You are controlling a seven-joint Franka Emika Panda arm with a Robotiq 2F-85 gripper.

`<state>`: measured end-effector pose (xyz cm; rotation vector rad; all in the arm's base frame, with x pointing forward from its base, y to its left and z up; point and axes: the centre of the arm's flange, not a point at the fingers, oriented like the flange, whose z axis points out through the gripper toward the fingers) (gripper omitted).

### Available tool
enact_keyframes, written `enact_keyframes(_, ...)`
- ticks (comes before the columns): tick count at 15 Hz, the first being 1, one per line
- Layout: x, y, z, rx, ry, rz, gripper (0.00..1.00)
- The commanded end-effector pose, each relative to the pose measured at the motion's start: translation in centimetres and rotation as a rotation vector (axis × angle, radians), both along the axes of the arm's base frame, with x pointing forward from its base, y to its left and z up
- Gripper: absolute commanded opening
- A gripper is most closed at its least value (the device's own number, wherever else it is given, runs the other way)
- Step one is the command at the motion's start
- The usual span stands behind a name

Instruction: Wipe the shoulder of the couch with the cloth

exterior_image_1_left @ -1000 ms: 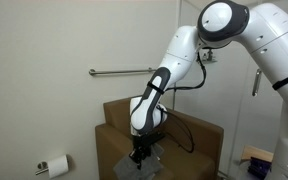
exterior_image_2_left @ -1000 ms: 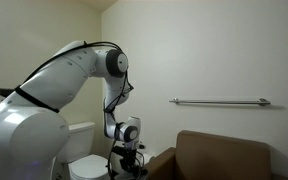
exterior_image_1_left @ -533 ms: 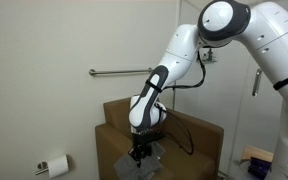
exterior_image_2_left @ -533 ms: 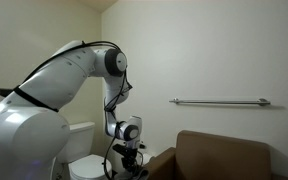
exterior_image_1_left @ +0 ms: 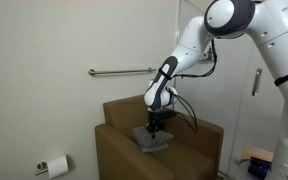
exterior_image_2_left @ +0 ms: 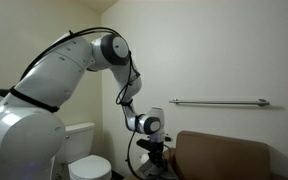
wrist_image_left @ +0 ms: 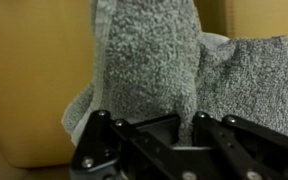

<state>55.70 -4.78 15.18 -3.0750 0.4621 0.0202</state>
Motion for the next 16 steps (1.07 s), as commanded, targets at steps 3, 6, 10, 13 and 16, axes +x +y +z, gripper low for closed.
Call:
enact_keyframes(3,-0.9,-5.8,-1.8,0.202,-0.033,0.127,0.07)
enact_keyframes(6,0.9,-3.5,-0.3,0.274,-0.088,0.246,0.07)
enact_keyframes(10,4.3,0.3,3.2,0.282,-0.125,0.354,0.07)
enact_keyframes(13,6.3,1.6,7.4,0.275,-0.187,0.384,0.06)
enact_keyframes(16,7.6,2.6,12.9,0.249,-0.274,0.413,0.06)
